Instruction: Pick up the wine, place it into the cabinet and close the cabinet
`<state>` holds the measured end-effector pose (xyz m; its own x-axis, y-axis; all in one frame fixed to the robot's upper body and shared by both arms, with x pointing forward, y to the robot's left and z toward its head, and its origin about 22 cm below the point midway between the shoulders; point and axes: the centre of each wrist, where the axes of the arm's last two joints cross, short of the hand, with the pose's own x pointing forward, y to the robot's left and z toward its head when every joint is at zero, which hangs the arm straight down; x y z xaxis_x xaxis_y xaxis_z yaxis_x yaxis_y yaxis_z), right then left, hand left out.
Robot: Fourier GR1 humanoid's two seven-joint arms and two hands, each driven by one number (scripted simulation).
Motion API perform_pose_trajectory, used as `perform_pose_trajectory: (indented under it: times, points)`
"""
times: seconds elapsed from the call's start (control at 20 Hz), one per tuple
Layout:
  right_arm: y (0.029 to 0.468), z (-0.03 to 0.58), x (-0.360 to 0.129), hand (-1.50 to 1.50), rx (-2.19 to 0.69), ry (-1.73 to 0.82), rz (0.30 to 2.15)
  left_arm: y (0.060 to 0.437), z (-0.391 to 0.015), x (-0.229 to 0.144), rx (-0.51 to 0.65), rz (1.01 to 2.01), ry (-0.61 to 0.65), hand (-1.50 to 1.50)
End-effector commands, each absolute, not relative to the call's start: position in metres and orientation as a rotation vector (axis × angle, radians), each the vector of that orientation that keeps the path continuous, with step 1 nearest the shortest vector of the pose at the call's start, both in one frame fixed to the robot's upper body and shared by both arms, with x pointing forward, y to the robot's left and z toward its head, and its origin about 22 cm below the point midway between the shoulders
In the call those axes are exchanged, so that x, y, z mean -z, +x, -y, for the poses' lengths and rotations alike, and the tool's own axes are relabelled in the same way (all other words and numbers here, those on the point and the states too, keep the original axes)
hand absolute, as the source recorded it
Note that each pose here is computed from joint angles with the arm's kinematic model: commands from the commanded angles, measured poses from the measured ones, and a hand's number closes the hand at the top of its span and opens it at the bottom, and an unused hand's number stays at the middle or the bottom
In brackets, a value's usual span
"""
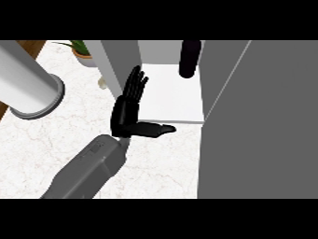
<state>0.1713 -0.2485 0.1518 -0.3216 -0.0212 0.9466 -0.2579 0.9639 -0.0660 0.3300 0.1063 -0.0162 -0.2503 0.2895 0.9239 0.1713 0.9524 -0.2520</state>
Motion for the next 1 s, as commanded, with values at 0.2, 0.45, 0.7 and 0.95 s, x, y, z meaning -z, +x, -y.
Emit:
perform_pose_trajectory:
  times: [0.2,0.45,0.7,0.95]
  points:
    - [0.163,0.254,-0.166,-1.50,-0.258,0.222,1.887,0.254,-0.129,-0.028,-0.114,1.851,-0.405,-1.50]
    - [0.159,0.234,-0.163,-1.50,-0.280,0.231,1.892,0.235,-0.149,-0.059,-0.088,1.854,-0.362,-1.50]
    - [0.178,0.240,-0.153,1.50,-0.426,0.218,1.849,0.200,-0.143,-0.059,-0.131,1.885,-0.380,-1.50]
    - [0.170,0.239,-0.163,1.50,-0.727,0.295,1.758,0.176,-0.173,-0.067,-0.139,1.889,-0.305,-1.50]
